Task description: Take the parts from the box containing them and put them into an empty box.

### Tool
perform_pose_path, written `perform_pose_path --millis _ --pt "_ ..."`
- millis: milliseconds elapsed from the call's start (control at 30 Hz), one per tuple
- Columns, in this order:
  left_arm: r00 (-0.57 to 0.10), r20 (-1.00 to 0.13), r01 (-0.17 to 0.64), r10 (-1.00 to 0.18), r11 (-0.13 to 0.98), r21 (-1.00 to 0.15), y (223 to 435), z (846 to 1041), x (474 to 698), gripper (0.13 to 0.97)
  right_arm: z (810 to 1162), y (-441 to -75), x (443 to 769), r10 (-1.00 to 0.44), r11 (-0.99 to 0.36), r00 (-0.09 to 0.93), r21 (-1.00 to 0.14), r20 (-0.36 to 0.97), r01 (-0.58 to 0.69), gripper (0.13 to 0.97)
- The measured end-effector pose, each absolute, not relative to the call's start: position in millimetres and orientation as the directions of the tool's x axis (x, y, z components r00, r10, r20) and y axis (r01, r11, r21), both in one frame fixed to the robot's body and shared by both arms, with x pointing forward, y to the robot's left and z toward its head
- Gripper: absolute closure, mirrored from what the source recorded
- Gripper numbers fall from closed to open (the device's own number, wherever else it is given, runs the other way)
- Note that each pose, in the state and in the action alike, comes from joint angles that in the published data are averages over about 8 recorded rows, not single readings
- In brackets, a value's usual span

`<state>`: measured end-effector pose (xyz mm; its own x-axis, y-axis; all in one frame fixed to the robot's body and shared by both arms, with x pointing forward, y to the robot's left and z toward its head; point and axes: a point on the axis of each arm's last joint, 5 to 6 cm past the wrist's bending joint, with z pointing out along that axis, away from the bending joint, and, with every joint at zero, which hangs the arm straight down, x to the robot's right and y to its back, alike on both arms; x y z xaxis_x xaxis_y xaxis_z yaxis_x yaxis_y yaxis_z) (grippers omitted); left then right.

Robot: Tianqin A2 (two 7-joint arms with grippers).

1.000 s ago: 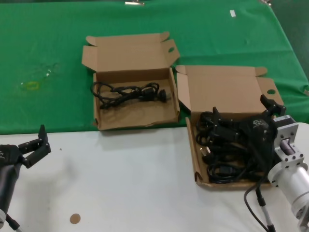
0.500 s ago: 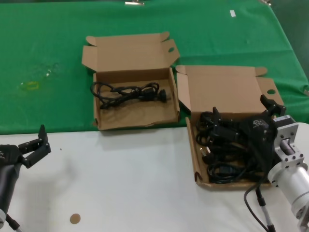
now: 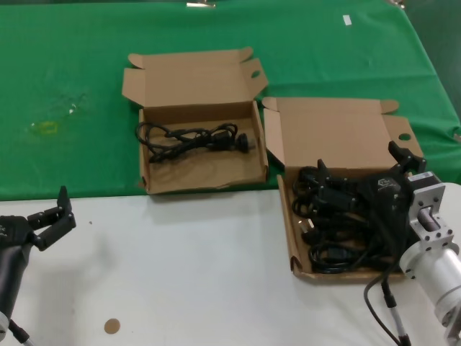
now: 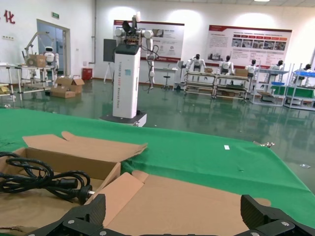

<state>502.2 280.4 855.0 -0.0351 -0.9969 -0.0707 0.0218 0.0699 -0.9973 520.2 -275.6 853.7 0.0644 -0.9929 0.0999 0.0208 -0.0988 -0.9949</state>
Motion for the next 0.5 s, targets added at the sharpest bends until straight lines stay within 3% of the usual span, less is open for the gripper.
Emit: perform_pose_path --millis 500 --pt "-0.035 -0.071 0.022 -0.997 0.070 -0.997 280.4 855.0 502.2 0.132 853.7 -275.6 520.2 -0.993 -0.099 0.064 -0.995 0.100 0.021 0.130"
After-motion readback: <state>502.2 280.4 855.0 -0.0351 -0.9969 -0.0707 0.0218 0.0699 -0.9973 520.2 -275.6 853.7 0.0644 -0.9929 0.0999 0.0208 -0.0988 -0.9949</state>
